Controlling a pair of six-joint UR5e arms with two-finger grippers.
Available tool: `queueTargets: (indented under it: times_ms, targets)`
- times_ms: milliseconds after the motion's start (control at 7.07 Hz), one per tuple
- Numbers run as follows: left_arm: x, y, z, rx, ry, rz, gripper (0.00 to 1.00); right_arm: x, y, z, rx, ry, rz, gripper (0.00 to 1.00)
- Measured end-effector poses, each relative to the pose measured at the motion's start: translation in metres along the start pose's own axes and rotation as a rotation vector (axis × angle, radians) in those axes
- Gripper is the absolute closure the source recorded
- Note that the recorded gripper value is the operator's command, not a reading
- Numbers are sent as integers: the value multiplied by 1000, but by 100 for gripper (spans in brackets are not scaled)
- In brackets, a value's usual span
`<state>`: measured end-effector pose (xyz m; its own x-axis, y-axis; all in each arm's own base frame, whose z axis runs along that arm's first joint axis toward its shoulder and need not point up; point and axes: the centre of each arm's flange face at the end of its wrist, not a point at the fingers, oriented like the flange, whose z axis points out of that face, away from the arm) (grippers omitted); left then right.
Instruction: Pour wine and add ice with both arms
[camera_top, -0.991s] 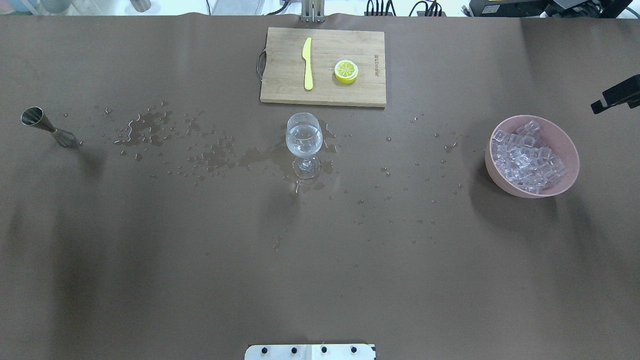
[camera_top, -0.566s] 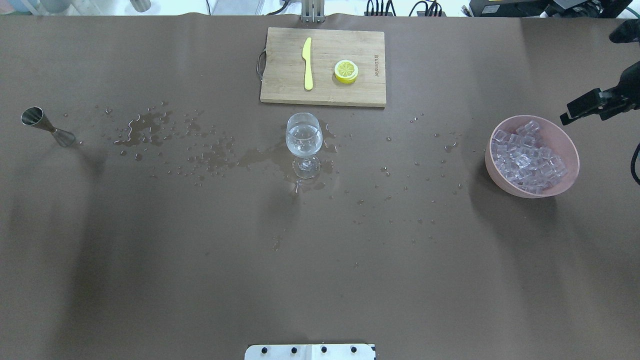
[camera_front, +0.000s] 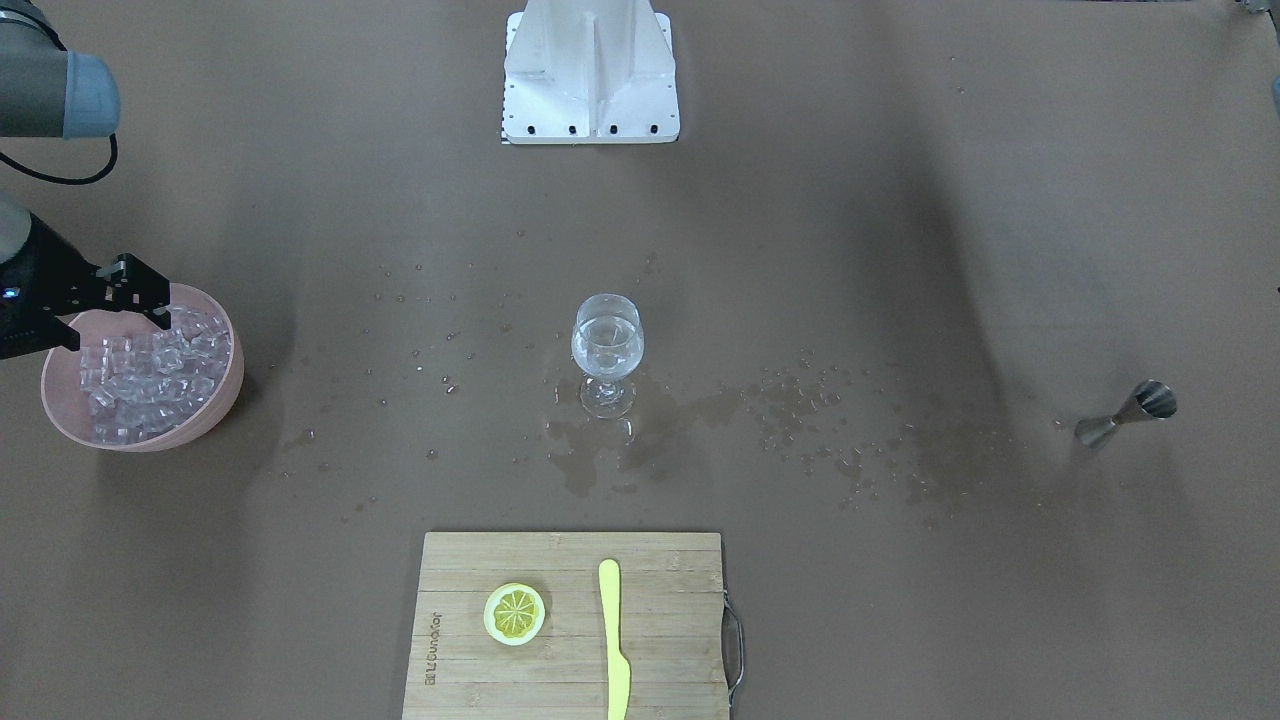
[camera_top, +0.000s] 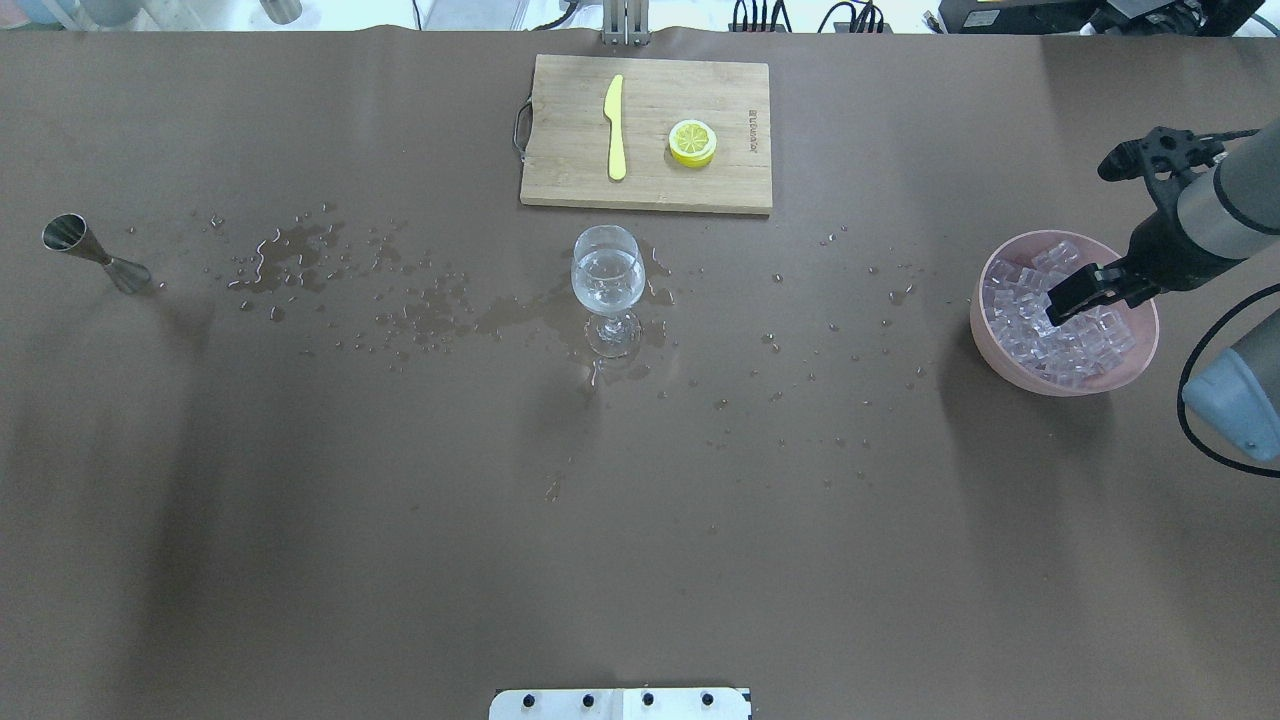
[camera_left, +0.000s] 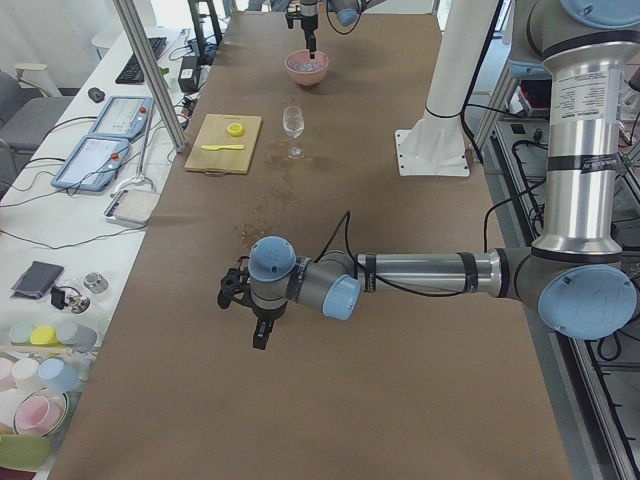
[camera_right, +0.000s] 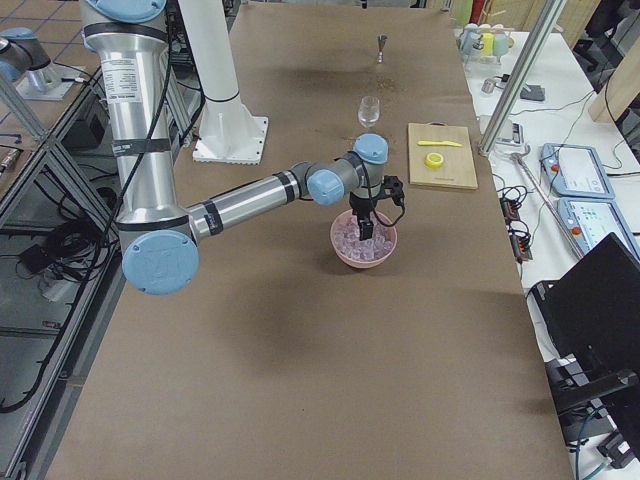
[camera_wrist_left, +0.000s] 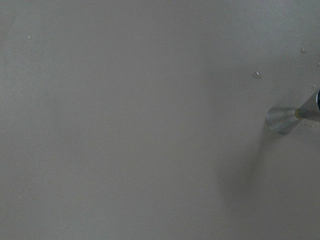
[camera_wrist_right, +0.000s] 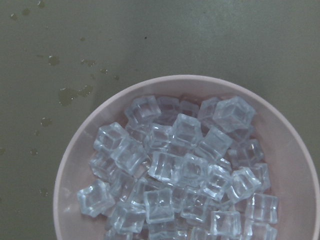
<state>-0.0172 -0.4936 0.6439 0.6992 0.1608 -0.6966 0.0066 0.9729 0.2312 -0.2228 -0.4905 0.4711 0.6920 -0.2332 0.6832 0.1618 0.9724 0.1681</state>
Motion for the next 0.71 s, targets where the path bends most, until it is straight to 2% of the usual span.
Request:
queueTargets:
  times_ms: [283,566,708]
  targets:
    - [0,1,0,0,0,0,2,-11,3,19,-24,18,-9,10]
    - [-2,3,1,-3,0,0,2,-16,2,29,-40,21,-15,25]
    - [-2,4,1,-3,0,1,2,-18,2,32,-45,22,-18,26]
